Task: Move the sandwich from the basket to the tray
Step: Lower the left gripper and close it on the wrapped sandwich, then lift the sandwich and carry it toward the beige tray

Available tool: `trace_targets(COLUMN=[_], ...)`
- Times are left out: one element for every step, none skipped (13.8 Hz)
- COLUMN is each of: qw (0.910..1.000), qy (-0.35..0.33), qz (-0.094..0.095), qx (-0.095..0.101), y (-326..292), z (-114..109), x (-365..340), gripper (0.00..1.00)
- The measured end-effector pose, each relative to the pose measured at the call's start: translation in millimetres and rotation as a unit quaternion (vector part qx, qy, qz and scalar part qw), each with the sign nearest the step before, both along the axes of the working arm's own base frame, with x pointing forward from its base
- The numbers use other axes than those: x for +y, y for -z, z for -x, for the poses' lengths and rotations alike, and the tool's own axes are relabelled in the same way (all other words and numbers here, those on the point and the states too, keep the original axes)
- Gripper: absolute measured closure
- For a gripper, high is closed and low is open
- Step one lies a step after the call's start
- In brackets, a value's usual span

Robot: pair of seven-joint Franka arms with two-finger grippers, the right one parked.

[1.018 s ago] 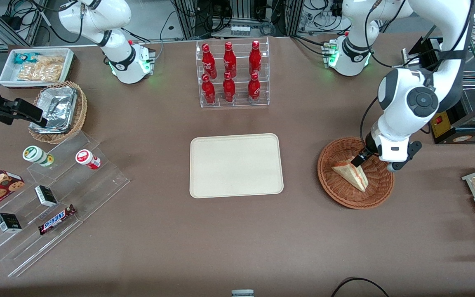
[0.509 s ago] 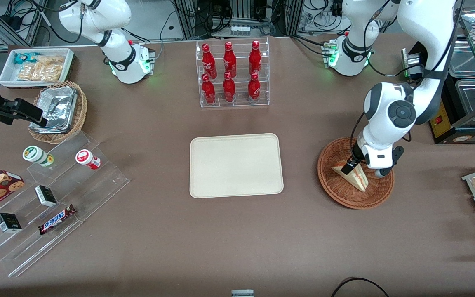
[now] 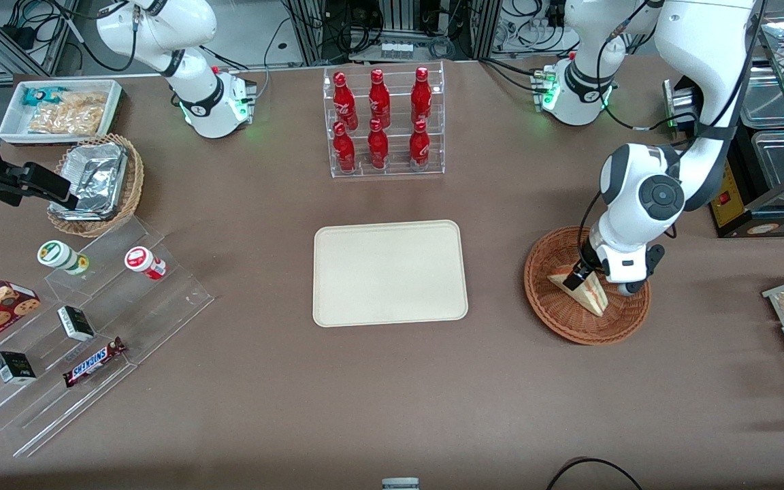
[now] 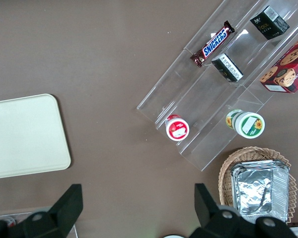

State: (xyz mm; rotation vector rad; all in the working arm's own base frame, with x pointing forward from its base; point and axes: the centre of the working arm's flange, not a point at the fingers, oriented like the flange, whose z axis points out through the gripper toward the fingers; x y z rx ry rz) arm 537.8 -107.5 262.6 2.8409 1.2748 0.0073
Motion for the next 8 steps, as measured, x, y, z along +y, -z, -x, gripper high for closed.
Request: trace_targets(qw=[1.0,1.0,1.0,1.0,1.0,1.0,1.0,1.0], qy=[-0.001,-0.001,-0.001,-0.001,-0.001,-0.001,-0.002,-0.003], qz=[0.0,0.001,0.001,0.001,0.001,0.002,0.003,0.001], qx=[0.001,0.002,0.003,0.004,0.002,-0.003,-0.009,-0.005], y=[5,9,11,12,11,6,-3,-18], z=[0,0,0,-1,-2,-5,-10,-16], x=[0,0,0,0,0,0,-1,1], gripper=[0.03,0.12,0.23,0.36,0.45,0.56,0.64,0.68])
